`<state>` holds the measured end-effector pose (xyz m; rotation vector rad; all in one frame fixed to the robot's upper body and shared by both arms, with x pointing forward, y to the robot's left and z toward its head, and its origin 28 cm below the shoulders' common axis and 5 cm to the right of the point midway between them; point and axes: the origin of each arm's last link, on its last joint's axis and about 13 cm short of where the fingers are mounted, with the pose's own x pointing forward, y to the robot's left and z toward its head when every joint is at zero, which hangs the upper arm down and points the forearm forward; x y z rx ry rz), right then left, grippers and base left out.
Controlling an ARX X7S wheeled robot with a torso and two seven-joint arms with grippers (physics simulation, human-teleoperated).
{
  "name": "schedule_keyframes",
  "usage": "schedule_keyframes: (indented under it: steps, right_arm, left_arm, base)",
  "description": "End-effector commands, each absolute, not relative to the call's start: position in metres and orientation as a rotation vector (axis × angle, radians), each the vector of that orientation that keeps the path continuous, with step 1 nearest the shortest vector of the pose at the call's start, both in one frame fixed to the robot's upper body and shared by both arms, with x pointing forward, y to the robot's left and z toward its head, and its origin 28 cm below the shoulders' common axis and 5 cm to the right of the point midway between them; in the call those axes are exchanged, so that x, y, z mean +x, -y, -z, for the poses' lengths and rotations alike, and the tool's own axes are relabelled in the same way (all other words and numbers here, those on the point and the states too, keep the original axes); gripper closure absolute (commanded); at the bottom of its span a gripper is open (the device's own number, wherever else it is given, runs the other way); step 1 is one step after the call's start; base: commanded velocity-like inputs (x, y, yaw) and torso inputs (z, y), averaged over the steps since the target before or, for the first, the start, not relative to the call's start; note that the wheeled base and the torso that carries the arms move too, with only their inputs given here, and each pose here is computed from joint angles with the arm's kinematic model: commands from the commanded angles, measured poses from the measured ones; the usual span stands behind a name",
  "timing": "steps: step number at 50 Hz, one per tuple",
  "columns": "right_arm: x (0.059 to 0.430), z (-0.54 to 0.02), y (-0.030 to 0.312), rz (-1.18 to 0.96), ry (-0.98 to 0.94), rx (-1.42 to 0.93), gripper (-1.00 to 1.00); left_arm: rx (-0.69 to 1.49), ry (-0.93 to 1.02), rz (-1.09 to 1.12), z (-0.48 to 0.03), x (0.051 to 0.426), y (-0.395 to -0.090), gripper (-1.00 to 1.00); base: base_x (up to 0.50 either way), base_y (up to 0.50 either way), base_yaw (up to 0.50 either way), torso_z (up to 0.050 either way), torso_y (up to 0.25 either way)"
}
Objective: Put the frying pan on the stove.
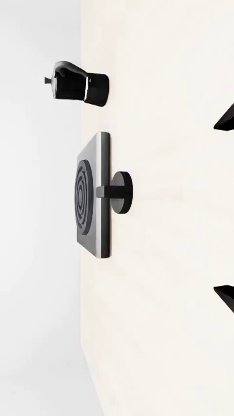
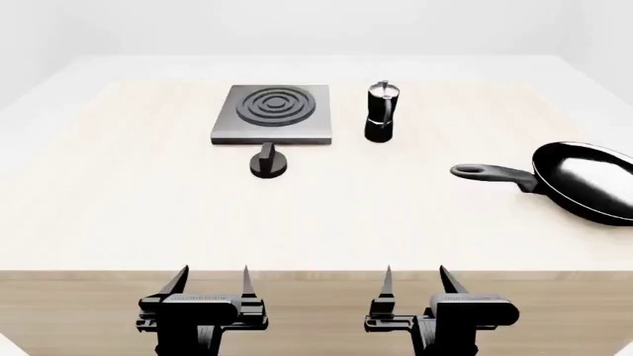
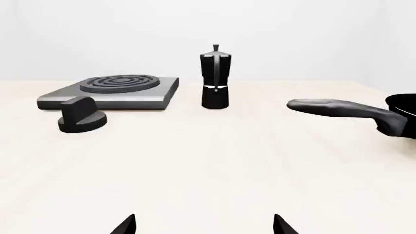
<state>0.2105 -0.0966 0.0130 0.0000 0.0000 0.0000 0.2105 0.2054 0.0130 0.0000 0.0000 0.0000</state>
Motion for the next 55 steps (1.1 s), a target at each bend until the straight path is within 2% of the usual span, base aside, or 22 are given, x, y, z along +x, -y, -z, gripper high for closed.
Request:
schedule_keyframes:
  steps: [1, 18, 25, 30, 43, 55]
  right_arm:
    - [0.210, -0.010, 0.097, -0.004, -0.018, 0.033, -1.00]
    - [0.209, -0.010, 0.097, -0.001, -0.031, 0.048, -1.00]
    - [0.203, -0.028, 0.097, 0.042, 0.031, -0.035, -1.00]
    - [0.196, -0.060, 0.096, 0.065, 0.133, -0.066, -1.00]
    - [0.170, -0.162, 0.088, 0.044, 0.443, -0.061, -1.00]
    - [0.160, -0.187, 0.080, 0.031, 0.543, -0.156, -1.00]
  left_arm:
    - [-0.017, -0.044, -0.025, -0.011, 0.212, -0.206, -1.00]
    - [0.055, -0.040, -0.044, -0.013, 0.212, -0.208, -1.00]
    - [0.039, -0.001, -0.052, -0.023, 0.210, -0.212, -1.00]
    - [0.009, 0.087, -0.062, -0.051, 0.206, -0.212, -1.00]
    - [-0.037, 0.350, 0.042, -0.140, 0.167, -0.199, -1.00]
    - [-0.043, 0.478, 0.088, -0.177, 0.144, -0.197, -1.00]
  base:
    - [0.00, 0.00, 0.00, 0.000, 0.000]
    - [0.00, 0.00, 0.00, 0.000, 0.000]
    - [0.00, 0.00, 0.00, 0.000, 0.000]
    - [0.00, 0.00, 0.00, 0.000, 0.000]
    - [0.00, 0.00, 0.00, 0.000, 0.000]
    - [0.00, 0.00, 0.00, 0.000, 0.000]
